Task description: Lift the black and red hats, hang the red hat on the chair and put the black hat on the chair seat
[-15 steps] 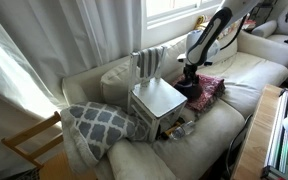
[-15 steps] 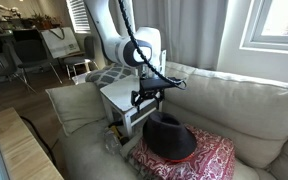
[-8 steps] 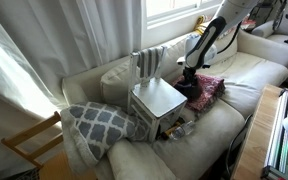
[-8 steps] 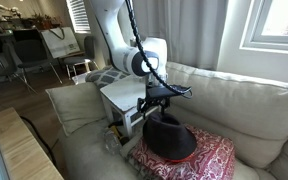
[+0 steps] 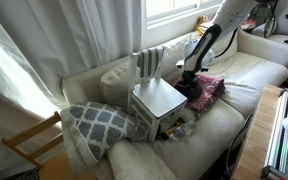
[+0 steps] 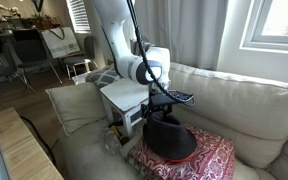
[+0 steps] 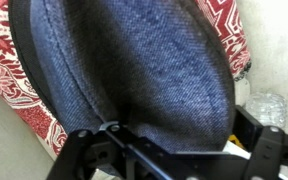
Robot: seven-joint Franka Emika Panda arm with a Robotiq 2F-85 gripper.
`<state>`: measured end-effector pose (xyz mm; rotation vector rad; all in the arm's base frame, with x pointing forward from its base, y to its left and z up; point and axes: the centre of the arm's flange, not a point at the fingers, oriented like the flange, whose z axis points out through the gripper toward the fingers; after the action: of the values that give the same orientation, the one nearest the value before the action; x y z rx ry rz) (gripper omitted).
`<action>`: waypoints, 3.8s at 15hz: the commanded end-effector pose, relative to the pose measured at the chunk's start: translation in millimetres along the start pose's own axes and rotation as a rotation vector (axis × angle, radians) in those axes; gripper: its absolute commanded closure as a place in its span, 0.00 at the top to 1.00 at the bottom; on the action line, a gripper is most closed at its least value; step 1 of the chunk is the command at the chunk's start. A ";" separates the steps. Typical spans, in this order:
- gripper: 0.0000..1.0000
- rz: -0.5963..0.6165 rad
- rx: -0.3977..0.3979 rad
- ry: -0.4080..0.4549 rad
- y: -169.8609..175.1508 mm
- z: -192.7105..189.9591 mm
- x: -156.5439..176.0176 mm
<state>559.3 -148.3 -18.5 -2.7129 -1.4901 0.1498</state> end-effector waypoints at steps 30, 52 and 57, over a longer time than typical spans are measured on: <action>0.02 0.233 -0.052 0.447 63.6 -101.5 -125.5; 0.02 0.116 -0.139 1.133 37.7 -228.5 -161.1; 0.02 0.049 -0.097 1.197 18.5 -229.0 -128.5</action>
<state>541.1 -288.7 211.7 -2.0995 -0.9563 -1.3077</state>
